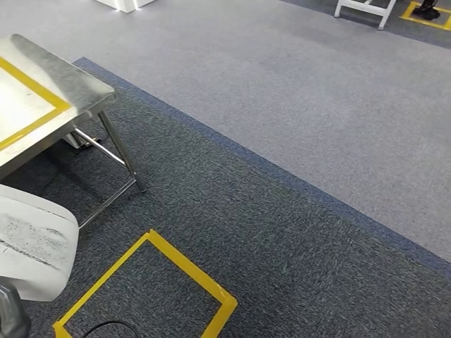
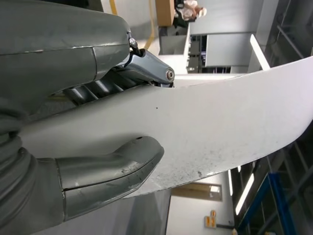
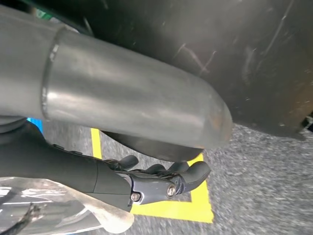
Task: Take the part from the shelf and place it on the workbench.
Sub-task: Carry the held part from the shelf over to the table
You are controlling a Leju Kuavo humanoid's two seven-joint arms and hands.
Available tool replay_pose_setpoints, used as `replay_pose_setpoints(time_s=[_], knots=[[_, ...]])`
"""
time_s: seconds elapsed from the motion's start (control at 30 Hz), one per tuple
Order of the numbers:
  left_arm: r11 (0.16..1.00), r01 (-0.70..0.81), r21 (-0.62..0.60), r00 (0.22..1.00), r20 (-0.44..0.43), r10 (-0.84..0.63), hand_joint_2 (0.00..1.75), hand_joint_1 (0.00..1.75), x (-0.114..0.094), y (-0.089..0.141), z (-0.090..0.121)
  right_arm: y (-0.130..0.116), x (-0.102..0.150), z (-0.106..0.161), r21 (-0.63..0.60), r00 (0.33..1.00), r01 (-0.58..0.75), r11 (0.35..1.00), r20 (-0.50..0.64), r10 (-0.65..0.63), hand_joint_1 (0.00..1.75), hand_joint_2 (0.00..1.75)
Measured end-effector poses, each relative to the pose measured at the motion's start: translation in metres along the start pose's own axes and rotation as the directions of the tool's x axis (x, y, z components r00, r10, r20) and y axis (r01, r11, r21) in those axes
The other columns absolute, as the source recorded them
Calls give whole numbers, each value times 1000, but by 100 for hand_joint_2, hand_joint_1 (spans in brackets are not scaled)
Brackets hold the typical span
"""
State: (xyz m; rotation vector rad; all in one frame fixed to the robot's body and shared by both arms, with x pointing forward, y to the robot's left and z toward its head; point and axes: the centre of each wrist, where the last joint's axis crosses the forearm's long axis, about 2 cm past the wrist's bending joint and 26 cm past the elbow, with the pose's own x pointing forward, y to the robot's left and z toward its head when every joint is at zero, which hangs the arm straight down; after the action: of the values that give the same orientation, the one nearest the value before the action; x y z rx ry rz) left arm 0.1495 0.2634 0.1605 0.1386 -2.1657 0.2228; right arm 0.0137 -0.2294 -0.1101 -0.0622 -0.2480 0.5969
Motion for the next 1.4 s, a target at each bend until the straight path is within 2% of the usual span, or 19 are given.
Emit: replay_pose_setpoints(time_s=[0.2, 0.37, 0.53, 1.1, 1.4], knots=[[1000, -18, -14, 1000, 21, 18, 175, 175, 1, -1, -6, -3, 7, -1, 9, 1000, -24, 1000, 14, 24, 0, 0], [998, -54, -15, 997, 53, 54, 175, 175, -5, -5, -26, -7, 14, -3, 20, 999, -33, 999, 37, 32, 0, 0], [998, -54, -18, 997, 52, 55, 175, 175, -10, -6, -31, -10, 17, -3, 20, 998, -37, 999, 44, 36, 0, 0], [999, -26, -33, 998, 50, 28, 175, 175, -21, -4, -41, -7, 14, -2, 57, 999, -43, 997, 13, 42, 0, 0], [999, -18, -33, 996, 84, 21, 175, 175, -23, -3, -37, -5, 7, -1, 56, 998, -57, 997, 9, 56, 0, 0]])
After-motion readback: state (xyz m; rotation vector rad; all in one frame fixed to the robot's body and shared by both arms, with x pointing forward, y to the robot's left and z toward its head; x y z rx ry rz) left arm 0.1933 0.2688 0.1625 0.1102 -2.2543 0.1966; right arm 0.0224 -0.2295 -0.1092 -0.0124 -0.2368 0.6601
